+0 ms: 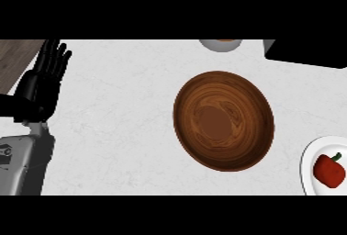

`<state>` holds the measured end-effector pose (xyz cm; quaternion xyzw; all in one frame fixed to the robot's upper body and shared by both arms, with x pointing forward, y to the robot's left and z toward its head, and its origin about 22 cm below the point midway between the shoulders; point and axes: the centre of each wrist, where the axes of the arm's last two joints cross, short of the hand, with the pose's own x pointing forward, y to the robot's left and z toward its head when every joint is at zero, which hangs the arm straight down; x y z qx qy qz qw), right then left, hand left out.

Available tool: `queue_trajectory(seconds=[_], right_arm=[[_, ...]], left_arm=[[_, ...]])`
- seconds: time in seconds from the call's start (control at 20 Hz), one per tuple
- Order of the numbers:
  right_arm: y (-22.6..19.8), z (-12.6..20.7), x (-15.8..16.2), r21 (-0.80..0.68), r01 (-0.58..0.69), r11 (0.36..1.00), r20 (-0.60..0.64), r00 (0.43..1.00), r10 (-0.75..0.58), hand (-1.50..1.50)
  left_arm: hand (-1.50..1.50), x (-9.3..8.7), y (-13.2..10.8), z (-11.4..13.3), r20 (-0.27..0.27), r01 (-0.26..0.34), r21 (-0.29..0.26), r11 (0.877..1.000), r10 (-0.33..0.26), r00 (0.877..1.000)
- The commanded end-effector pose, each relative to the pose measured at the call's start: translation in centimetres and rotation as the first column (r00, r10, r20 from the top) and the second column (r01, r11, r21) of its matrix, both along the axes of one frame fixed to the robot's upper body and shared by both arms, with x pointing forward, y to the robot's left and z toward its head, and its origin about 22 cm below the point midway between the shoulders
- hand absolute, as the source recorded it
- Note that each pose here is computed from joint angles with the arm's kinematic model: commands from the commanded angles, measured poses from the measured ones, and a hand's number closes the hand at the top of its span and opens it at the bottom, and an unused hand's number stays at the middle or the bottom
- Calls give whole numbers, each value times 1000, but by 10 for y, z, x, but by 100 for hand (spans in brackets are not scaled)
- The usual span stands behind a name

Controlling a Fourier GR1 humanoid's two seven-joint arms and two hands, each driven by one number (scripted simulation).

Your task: Pick the pear from the plate and place it in the bowl

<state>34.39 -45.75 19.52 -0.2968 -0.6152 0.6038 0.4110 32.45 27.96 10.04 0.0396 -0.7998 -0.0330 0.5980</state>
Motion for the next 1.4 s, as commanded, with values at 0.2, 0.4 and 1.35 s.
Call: queue_trajectory(seconds=[0.2, 0.4, 1.35], right_arm=[[-13, 56, 15, 176, -263, 949, 138, 961, 241, 150], [11, 67, 37, 312, -356, 881, 151, 934, 324, 150], [173, 113, 92, 406, -534, 742, -95, 783, 615, 150]], left_arm=[[0, -7, 15, -14, -21, -42, -3, 999, 42, 999], [0, 1, 5, -1, -25, -41, 1, 999, 41, 999], [0, -12, 25, -11, -60, -131, 4, 991, 131, 990]])
